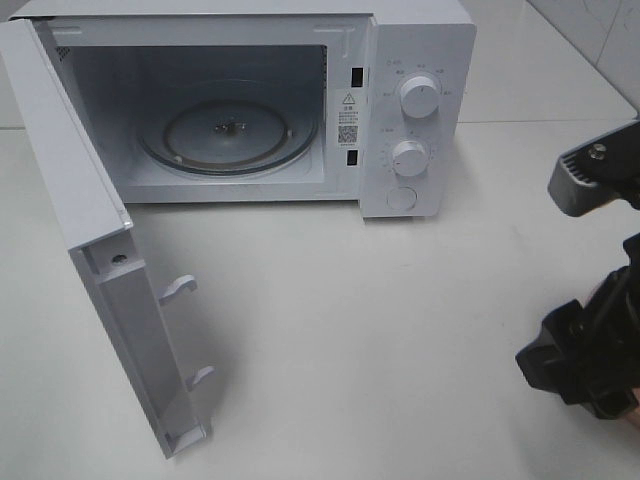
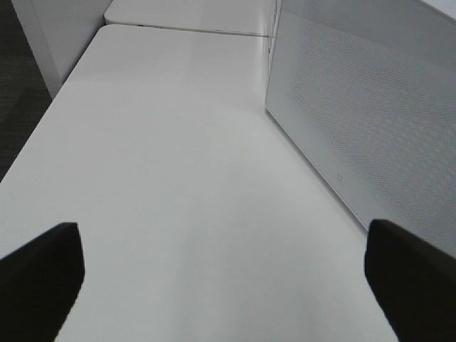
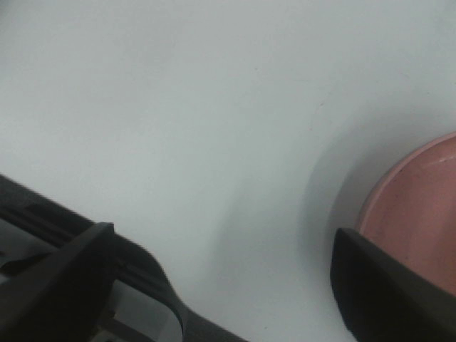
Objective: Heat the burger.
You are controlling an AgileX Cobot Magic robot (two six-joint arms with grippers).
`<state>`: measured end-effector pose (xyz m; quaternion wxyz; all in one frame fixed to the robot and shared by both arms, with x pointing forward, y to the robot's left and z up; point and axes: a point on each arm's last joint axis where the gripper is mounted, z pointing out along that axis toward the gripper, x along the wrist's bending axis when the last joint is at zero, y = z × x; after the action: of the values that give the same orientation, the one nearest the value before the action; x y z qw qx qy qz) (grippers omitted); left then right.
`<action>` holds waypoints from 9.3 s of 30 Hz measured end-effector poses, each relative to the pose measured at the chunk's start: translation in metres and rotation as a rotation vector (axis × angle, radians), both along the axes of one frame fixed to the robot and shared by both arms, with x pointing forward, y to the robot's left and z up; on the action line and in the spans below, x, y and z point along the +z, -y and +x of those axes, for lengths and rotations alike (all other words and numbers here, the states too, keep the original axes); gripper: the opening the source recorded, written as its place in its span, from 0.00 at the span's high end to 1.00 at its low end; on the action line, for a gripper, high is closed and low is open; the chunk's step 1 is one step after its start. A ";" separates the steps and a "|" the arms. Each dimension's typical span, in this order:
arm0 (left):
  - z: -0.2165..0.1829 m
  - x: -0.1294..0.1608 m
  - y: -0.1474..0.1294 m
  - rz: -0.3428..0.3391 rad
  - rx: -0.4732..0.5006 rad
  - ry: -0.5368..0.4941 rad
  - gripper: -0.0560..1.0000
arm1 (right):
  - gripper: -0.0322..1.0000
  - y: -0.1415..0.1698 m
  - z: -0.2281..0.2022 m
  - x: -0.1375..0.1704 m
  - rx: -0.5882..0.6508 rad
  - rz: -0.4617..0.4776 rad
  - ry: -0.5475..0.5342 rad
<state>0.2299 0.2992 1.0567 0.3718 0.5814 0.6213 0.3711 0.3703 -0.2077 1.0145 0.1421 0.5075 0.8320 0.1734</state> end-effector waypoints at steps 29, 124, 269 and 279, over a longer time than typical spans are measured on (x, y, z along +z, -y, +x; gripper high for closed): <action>0.000 0.000 0.000 0.000 0.000 0.000 0.01 | 0.22 0.069 -0.077 0.043 -0.016 0.134 0.245; 0.094 0.012 -0.010 0.065 0.022 -0.091 0.94 | 0.22 0.103 -0.136 0.037 -0.412 0.188 0.629; 0.263 -0.038 0.180 0.181 -0.565 -0.820 0.01 | 0.22 0.103 -0.136 0.037 -0.412 0.187 0.629; 0.281 0.003 0.057 -0.027 -0.259 -0.827 0.01 | 0.22 0.103 -0.136 0.037 -0.412 0.187 0.629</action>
<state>0.5114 0.2424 1.0595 0.1427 0.7493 0.6448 0.0494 0.2341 -0.3102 1.0514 0.3753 0.5968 0.6089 0.3637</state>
